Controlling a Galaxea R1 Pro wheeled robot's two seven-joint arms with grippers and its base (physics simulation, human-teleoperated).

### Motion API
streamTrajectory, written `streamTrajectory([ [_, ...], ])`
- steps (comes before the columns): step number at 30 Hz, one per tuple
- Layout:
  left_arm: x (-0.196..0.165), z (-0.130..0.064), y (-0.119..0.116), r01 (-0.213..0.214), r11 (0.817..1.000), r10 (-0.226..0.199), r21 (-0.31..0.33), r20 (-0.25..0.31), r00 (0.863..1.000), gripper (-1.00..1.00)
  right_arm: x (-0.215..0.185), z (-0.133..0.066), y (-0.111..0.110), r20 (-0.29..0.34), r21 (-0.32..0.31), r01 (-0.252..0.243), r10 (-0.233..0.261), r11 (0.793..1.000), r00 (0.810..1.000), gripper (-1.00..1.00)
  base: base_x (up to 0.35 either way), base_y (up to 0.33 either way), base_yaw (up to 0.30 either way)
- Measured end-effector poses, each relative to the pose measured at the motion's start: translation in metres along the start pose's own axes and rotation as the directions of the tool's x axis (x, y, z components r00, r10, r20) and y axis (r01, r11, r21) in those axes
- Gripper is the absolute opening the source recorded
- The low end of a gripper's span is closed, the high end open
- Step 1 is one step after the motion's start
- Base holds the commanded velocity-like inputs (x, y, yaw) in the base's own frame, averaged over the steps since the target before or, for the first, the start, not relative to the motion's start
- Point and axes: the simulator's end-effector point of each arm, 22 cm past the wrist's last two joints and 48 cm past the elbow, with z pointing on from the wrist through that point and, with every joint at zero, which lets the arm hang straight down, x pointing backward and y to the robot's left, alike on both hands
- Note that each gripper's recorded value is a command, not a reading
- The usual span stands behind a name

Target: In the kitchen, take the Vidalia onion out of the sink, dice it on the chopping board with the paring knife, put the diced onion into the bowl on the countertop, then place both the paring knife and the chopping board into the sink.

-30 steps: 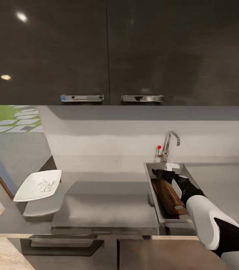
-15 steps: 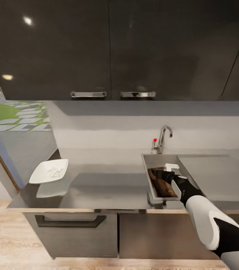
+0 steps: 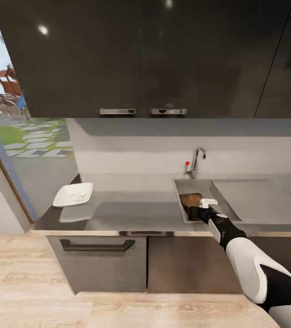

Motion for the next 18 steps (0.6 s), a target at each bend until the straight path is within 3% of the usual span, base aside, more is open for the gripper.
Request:
streamTrajectory([
  [9, 0.0, 0.0, 0.0, 0.0, 1.0, 0.0, 0.0, -0.001, 1.0, 1.0, 0.001, 0.0, 0.001, 0.009, -0.001, 0.002, -0.002, 1.0, 1.0, 1.0, -0.335, 0.105, 0.0],
  [15, 0.0, 0.0, -0.001, 0.0, 1.0, 0.0, 0.002, -0.001, 1.0, 1.0, 0.008, 0.002, 0.002, 0.06, 0.01, 0.013, -0.013, 1.0, 0.998, 1.0, -0.335, 0.104, 0.0],
  [18, 0.0, 0.0, -0.001, 0.0, 1.0, 0.0, 0.002, -0.001, 1.0, 1.0, 0.011, 0.0, 0.005, 0.123, 0.009, 0.026, -0.027, 1.0, 0.992, 1.0, -0.335, 0.103, 0.0],
])
